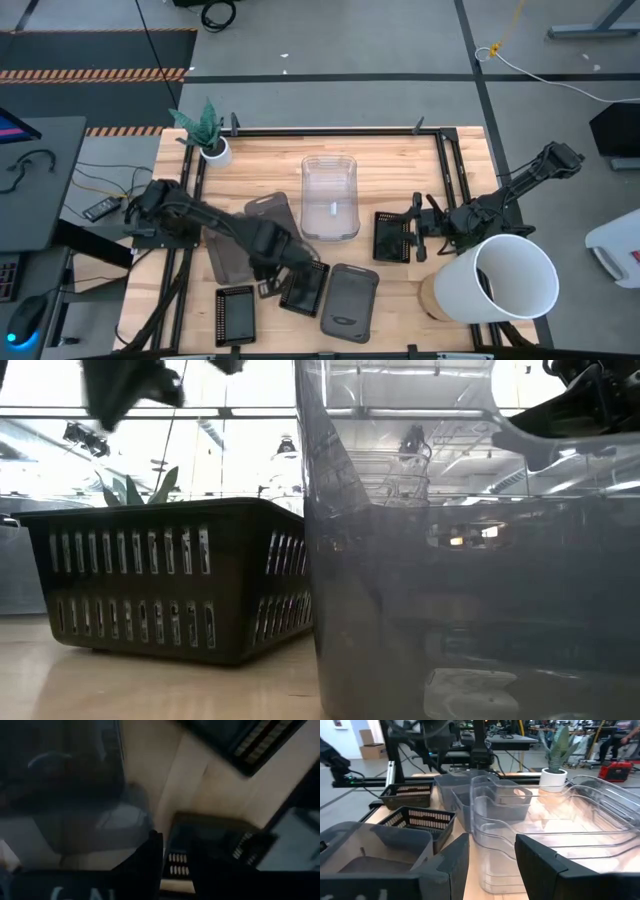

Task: Stack baskets by color
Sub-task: Stack the left black bin on the middle black bin

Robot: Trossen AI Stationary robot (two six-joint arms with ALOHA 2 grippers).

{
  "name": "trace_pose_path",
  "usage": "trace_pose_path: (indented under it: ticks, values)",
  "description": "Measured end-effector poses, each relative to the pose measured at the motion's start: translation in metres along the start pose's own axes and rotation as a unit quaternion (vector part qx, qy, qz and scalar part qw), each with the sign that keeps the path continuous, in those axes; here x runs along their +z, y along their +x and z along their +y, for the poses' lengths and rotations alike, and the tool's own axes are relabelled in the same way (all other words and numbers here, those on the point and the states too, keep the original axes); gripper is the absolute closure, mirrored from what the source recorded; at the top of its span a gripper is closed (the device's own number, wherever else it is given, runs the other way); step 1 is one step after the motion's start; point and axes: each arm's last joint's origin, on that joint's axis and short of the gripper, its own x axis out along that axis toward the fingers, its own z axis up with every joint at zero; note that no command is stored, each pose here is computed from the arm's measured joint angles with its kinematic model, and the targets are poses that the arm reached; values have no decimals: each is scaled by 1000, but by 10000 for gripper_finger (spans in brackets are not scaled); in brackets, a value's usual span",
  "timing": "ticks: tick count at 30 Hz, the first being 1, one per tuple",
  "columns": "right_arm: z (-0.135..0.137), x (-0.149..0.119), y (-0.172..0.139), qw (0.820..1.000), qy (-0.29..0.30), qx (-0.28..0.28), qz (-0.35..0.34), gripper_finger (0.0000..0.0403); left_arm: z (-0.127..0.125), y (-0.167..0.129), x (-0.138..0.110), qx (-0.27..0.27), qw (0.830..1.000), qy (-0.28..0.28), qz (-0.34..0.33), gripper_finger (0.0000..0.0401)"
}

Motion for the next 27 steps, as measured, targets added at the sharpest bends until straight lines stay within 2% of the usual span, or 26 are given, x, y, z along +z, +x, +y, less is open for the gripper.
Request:
trace_pose_path:
  ticks: [5, 8, 14, 20, 27]
  values:
    - [1, 0, 0, 1000, -7, 11, 1, 239, -13, 22, -16, 23, 999, -15, 21, 318]
    - [1, 0, 0, 1000, -18, 11, 1, 239, -21, 25, -26, 45, 998, -29, 16, 315]
    - [1, 0, 0, 999, -37, 25, 1, 239, -28, 23, -37, 74, 994, -71, -24, 268]
    - [2, 1, 0, 998, -41, 45, -2, 239, -33, 24, -41, 102, 988, -86, -71, 224]
    - [4, 1, 0, 996, -39, 75, -5, 239, -39, 36, -52, 138, 980, -87, -112, 238]
